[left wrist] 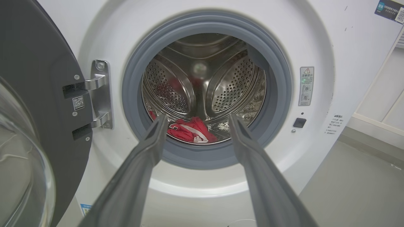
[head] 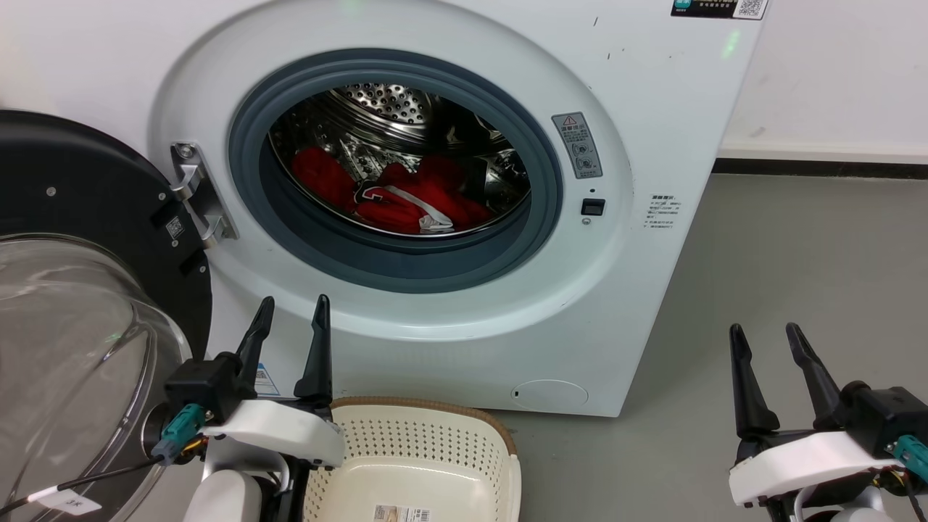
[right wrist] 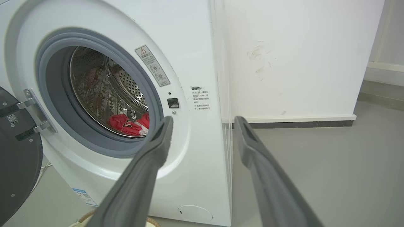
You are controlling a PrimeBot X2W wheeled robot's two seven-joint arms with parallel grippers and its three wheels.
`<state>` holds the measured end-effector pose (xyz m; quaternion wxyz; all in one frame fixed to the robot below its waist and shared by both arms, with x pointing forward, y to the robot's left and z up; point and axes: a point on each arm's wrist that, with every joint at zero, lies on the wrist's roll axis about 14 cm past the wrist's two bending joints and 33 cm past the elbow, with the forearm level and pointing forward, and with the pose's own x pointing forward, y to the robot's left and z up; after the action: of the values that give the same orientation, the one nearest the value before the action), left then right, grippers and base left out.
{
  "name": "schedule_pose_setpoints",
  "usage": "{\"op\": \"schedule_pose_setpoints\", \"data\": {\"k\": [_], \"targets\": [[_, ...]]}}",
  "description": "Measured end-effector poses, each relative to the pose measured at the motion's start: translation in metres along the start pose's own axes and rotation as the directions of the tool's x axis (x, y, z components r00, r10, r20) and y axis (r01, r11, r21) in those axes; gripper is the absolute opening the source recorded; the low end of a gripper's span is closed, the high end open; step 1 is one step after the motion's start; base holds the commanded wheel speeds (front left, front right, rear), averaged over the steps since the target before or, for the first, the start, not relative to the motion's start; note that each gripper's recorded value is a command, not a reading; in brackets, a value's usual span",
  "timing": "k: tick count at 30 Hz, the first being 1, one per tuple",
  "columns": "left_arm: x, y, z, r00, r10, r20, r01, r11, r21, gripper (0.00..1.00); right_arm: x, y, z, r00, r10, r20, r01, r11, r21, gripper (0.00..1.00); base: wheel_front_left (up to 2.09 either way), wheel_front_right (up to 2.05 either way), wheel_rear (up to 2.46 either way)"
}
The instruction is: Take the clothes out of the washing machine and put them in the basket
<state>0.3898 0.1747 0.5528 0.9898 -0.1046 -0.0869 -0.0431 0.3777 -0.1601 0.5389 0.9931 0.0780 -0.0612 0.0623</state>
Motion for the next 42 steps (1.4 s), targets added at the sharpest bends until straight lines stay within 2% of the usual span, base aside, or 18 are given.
{"op": "schedule_pose_setpoints", "data": {"k": [25, 33, 42], "targets": [[0.0, -0.003, -0.004, 1.0, -0.031, 0.0, 0.03, 0.985, 0.17, 1.0, -0.002, 0.002, -0.007, 0.999, 0.019, -0.034, -0.024, 0.987, -0.161, 1.0, 0.0, 0.0, 0.0], [0.002, -0.004, -0.002, 0.999, -0.038, 0.008, 0.036, 0.977, 0.211, 1.0, -0.003, 0.002, -0.008, 0.999, 0.023, -0.03, -0.028, 0.982, -0.188, 1.0, 0.0, 0.0, 0.0], [0.002, -0.004, -0.004, 0.999, -0.031, 0.006, 0.029, 0.979, 0.201, 1.0, -0.004, -0.001, -0.011, 0.999, 0.015, -0.034, -0.02, 0.985, -0.169, 1.0, 0.0, 0.0, 0.0]]}}
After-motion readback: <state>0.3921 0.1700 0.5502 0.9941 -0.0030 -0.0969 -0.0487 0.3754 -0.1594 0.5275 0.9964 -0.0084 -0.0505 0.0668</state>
